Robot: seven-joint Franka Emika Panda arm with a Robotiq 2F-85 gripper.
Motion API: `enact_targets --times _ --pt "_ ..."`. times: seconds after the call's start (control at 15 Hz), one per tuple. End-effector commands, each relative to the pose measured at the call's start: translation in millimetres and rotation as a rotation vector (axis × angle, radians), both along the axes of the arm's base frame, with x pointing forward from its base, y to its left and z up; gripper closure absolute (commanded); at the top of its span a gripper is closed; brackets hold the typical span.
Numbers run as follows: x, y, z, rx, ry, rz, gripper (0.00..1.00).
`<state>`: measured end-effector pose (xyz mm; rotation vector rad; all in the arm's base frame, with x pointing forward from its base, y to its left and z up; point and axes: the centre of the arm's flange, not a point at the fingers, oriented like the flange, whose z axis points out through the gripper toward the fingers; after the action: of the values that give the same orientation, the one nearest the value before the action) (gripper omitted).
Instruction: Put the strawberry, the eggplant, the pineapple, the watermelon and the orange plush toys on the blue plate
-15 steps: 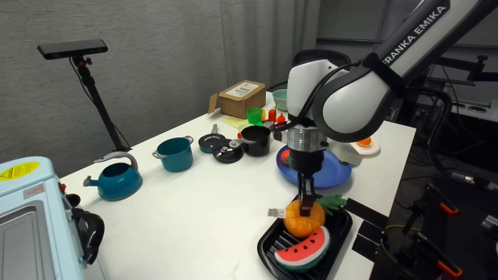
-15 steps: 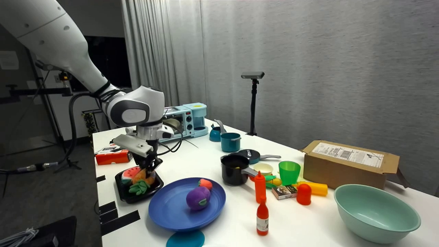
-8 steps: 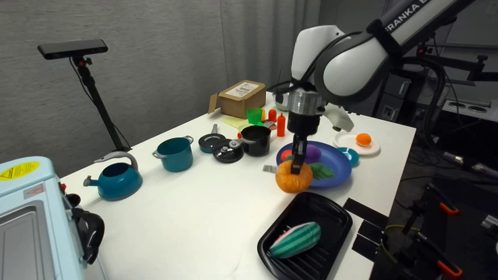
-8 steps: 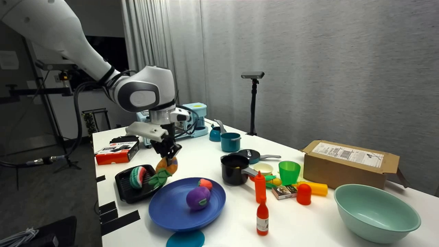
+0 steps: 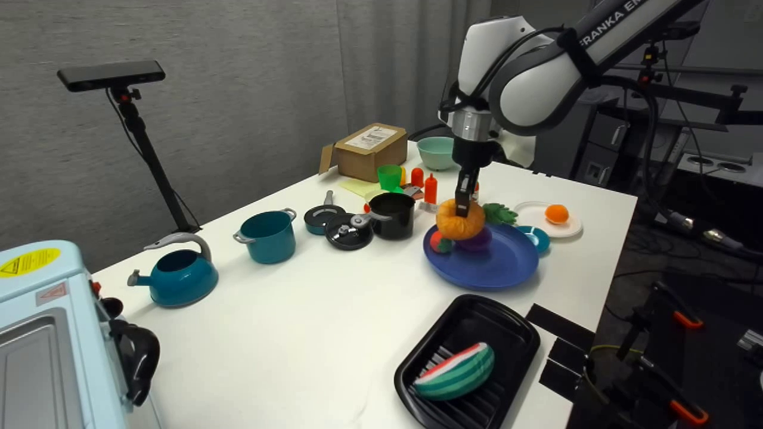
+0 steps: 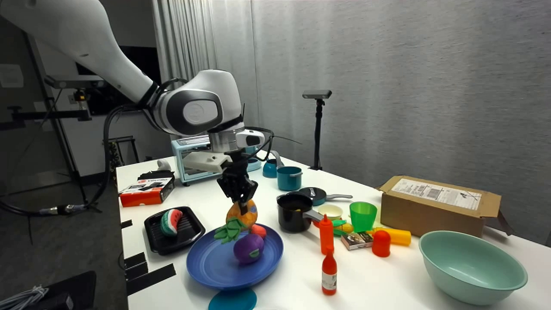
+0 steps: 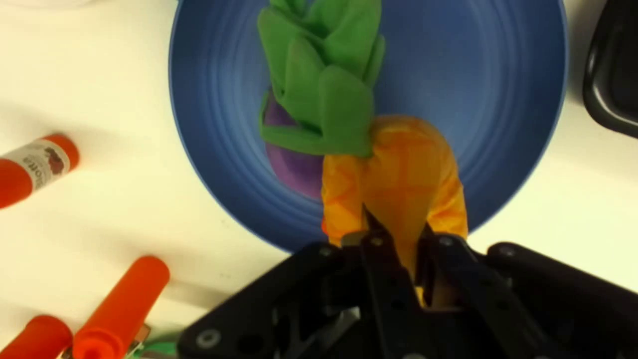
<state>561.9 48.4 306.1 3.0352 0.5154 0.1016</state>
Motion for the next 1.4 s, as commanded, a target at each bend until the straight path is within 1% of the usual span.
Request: enact_targets --times 0.0,0.13,0.27,0.33,0.4,0.53,0.6,0.73,0.93,1.07,1.2,1.33 --pt "-10.7 1.5 -34.6 0.023 0.082 -0.002 0.97" --pt "-18.5 2.6 -46.2 0.037 0.099 0.011 0.97" --pt "-22.4 2.0 -56.8 0.013 0.112 0.025 0.97" --pt "-23.2 0.3 -60.2 0.011 0.114 0.017 0.62" --pt "-23.5 -2.4 -61.8 0.010 0.114 0.015 0.61" --pt "-22.4 -5.5 -59.8 0.016 0.106 0.017 0.48" --pt "-22.4 -6.2 -56.7 0.023 0.103 0.022 0.39" --pt "-23.1 -4.2 -43.6 0.028 0.083 0.025 0.25" --pt "-10.6 -2.6 -15.0 0.020 0.051 -0.040 0.02" --pt "0.0 -3.4 8.9 0.033 0.024 -0.067 0.00" --pt "5.8 3.0 27.4 0.057 0.010 -0.058 0.00" --pt "5.4 18.8 37.1 0.114 0.036 -0.018 0.00"
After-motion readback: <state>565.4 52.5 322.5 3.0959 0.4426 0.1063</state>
